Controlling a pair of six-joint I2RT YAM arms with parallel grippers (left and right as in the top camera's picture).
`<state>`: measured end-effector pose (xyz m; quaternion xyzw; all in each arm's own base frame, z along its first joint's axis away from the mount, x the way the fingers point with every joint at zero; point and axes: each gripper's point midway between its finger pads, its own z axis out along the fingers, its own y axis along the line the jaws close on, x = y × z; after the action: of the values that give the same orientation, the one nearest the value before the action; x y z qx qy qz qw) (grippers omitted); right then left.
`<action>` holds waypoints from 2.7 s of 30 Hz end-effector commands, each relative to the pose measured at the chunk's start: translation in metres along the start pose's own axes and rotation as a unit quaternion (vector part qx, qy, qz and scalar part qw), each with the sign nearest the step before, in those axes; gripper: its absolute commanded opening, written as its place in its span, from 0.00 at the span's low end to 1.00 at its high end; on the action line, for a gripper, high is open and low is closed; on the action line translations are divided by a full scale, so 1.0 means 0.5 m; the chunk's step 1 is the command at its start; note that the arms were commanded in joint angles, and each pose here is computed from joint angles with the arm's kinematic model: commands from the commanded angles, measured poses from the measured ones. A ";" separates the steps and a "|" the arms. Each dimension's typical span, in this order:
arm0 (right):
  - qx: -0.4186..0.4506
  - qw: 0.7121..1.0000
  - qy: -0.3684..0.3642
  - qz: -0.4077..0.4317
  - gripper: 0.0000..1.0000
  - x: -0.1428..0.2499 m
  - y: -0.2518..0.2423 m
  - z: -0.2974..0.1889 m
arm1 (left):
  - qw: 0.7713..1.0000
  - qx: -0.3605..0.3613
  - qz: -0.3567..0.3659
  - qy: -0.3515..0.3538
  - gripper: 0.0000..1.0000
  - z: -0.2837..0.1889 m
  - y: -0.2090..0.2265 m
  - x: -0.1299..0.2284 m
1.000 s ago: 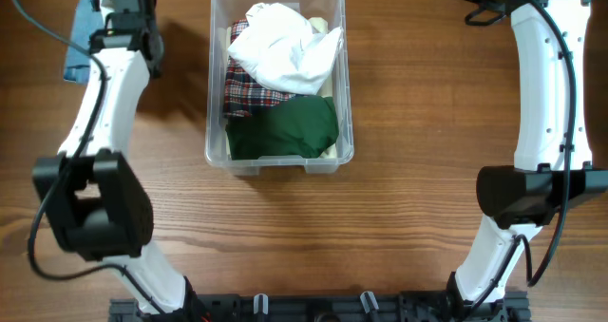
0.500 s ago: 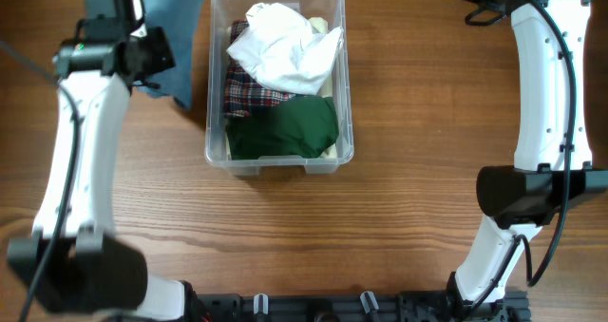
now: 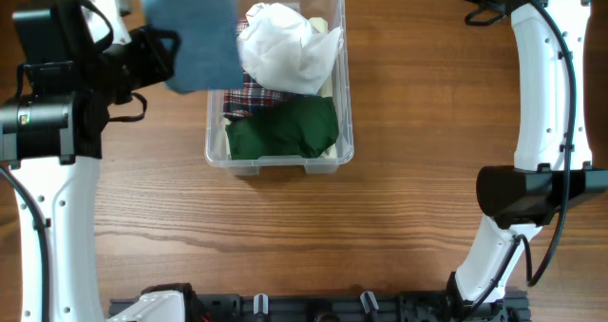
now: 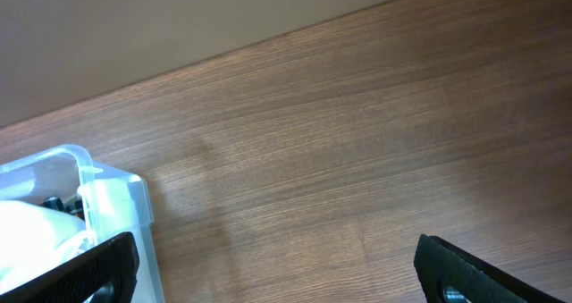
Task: Pack container
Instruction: 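Carry the denim cloth over the bin and lower it on top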
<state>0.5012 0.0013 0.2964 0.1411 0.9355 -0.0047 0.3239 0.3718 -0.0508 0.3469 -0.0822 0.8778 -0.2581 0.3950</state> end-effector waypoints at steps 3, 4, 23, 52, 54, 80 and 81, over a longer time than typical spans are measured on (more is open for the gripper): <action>0.006 1.000 0.003 0.005 1.00 0.003 -0.003 0.010 | 0.973 0.221 0.000 0.063 0.04 -0.049 -0.158 0.035; 0.006 1.000 0.003 0.005 1.00 0.003 -0.003 0.010 | 0.970 0.234 -0.001 0.070 0.04 -0.051 -0.165 0.039; 0.006 1.000 0.003 0.005 1.00 0.002 -0.002 0.010 | 0.900 0.356 -0.021 0.252 0.04 0.069 -0.270 0.172; 0.003 1.000 0.005 0.001 1.00 0.007 0.009 0.009 | 0.884 0.308 -0.093 0.339 0.04 0.241 -0.178 0.269; 0.002 1.000 0.005 0.000 1.00 0.007 0.011 0.009 | 0.883 0.307 -0.095 0.341 0.04 0.252 -0.172 0.275; 0.002 1.000 0.005 0.000 1.00 0.007 0.010 0.010 | 0.914 0.170 -0.157 0.335 0.04 0.323 0.020 0.313; 0.002 1.000 0.005 0.000 1.00 0.007 0.010 0.010 | 0.914 0.159 -0.161 0.337 0.04 0.325 0.033 0.322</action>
<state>0.5012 0.0048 0.2964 0.1379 0.9360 -0.0036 0.3239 0.3866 -0.1738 0.1687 -0.0460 0.8642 -0.4996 0.0374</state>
